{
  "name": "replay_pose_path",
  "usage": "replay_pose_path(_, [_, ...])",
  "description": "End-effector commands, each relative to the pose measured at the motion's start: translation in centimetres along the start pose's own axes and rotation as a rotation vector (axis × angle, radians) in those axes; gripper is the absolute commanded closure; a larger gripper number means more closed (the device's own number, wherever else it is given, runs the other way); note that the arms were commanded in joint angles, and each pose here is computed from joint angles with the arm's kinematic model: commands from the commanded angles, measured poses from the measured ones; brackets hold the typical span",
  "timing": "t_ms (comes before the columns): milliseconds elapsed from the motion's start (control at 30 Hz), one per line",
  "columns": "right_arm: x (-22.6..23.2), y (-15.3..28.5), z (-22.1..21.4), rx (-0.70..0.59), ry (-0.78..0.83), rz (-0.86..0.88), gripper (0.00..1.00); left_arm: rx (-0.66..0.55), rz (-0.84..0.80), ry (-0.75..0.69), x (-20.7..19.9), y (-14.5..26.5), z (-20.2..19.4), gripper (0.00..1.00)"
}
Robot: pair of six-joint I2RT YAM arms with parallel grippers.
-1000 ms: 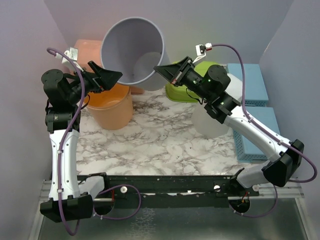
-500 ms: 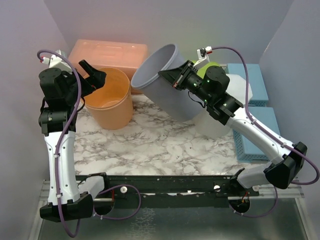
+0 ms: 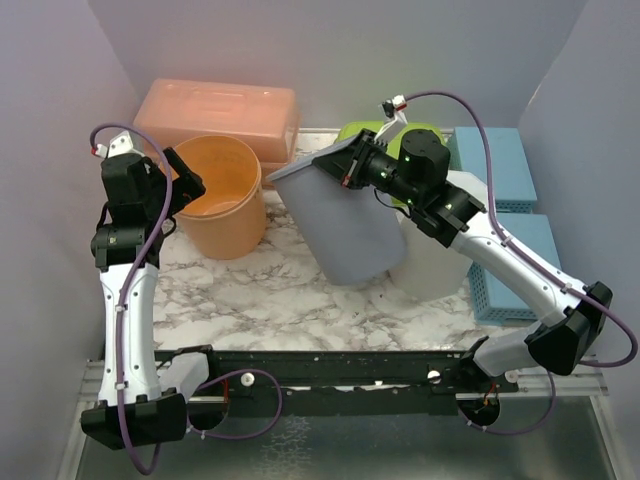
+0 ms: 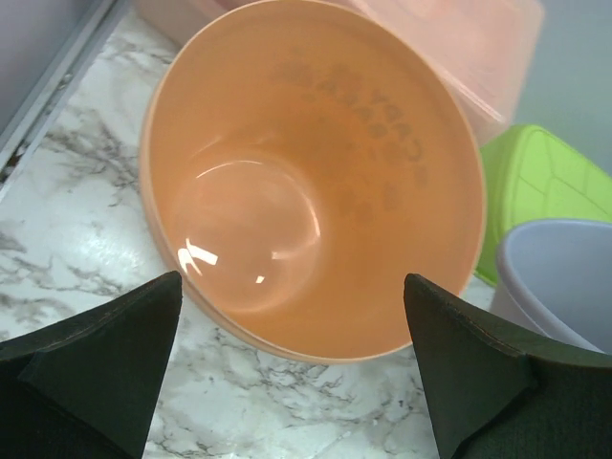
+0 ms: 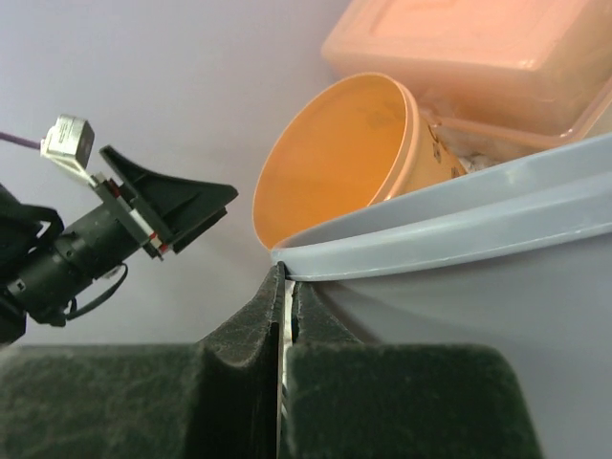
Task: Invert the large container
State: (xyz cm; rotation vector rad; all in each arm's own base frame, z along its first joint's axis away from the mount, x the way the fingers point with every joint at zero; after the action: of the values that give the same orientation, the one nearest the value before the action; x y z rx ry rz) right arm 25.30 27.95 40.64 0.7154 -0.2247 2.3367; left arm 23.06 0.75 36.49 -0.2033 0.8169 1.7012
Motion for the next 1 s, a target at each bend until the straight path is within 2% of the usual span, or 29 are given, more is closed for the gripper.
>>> replay_pose_path(0, [0.3,0.3,-0.6,0.057,0.056,0.06,0.99,-0.039,0.136,-0.002,1.8,0.2,-0.5,0.01])
replay_pose_path(167, [0.0,1.1,-2.5,0.142,0.052,0.121,0.99,-0.03,0.068,-0.02,1.2,0.5,-0.4,0.01])
replay_pose_path(367, [-0.2,1.9,-5.5,0.276,-0.019,0.243,0.99,-0.003,-0.364,-0.105,-2.9,2.4,0.2,0.01])
replay_pose_path(533, [-1.4,2.2,-5.8,0.27,0.006,0.11,0.97,0.076,-0.538,-0.132,-4.2,2.3,-0.3,0.01])
replay_pose_path(733, [-2.6,0.8,-4.6,0.327,0.1,-0.075,0.78,0.141,-0.584,-0.12,-4.1,1.9,-1.3,0.01])
replay_pose_path(900, [-4.1,-0.3,-4.2,0.347,0.143,-0.245,0.66,0.327,-0.751,-0.118,-4.3,1.7,-3.4,0.01])
replay_pose_path(967, [-4.9,-0.6,-4.4,0.361,0.163,-0.313,0.65,0.37,-0.787,-0.122,-4.5,2.0,-4.2,0.01])
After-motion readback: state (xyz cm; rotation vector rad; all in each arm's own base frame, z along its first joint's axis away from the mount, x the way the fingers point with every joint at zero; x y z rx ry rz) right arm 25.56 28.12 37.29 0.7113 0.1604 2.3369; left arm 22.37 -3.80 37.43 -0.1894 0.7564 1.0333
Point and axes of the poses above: each gripper's point midway between its finger pads, its own y axis back along the fingers, its own x axis along the line the jaws close on, z = x × y, the point moved 9 cm from there along y, back along the fingers, and after that the axes turned 9 degrees about y, right-handed, at the moved point
